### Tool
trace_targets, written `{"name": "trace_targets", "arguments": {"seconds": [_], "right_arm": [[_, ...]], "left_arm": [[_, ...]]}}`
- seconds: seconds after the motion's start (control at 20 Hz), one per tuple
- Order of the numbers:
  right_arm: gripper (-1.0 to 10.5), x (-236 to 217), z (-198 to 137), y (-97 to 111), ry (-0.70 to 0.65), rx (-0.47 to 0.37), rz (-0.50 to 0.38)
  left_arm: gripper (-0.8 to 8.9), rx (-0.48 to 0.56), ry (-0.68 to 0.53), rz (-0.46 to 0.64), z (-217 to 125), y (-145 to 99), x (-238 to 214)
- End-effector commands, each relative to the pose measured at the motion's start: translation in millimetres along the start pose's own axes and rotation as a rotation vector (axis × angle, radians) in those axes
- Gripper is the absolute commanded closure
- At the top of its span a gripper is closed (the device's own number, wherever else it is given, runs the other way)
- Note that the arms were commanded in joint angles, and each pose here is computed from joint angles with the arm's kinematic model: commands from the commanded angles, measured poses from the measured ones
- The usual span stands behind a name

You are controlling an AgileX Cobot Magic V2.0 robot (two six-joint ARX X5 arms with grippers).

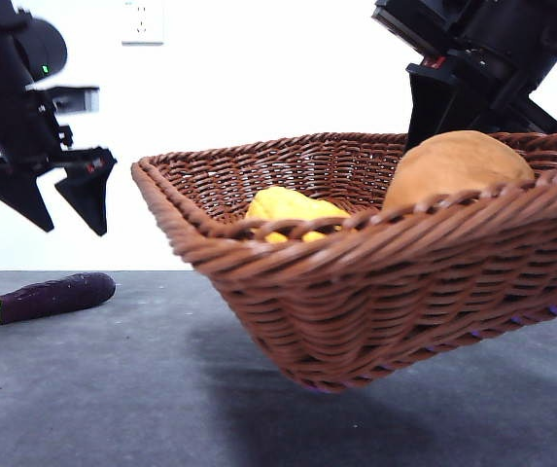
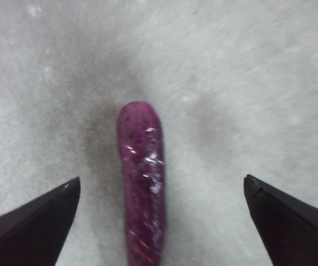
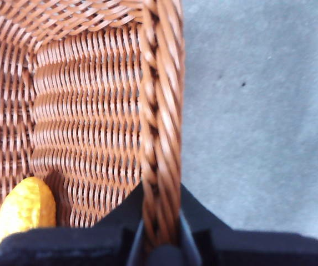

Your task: Help me put the vegetables on the table into the basket

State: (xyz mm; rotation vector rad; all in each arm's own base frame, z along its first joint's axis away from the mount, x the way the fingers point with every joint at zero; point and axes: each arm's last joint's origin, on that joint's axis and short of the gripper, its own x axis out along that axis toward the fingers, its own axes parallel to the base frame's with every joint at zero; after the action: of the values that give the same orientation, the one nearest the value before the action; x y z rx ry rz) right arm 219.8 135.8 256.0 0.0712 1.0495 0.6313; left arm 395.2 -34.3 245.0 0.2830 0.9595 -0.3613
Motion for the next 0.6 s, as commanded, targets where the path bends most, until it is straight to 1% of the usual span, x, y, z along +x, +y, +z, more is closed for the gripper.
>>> {"name": "trace_targets", "arguments": {"seconds": [0.05, 0.4, 0.45, 0.55, 0.6], "right_arm": [[9.6, -1, 0, 0, -0.019, -0.017, 0.005], [9.6, -1, 3, 1, -0.043, -0.024, 0.006], [9.6, -1, 3, 1, -0.044, -0.024, 0.006], [9.6, -1, 3, 1, -0.043, -0.025, 0.005], [9.6, -1, 3, 1, -0.043, -0.024, 0.006]], "left_arm": [[3.15, 0.016, 0.049, -0.009, 0, 8, 18], [3.18, -0.002, 0.155, -0.048, -12, 11, 63], [3.6, -0.009, 0.171, -0.054, -15, 11, 68], [4.76, -0.015, 0.188, -0.06, -18, 11, 73], [5.64, -0.024, 0.19, -0.06, -18, 11, 74]]}}
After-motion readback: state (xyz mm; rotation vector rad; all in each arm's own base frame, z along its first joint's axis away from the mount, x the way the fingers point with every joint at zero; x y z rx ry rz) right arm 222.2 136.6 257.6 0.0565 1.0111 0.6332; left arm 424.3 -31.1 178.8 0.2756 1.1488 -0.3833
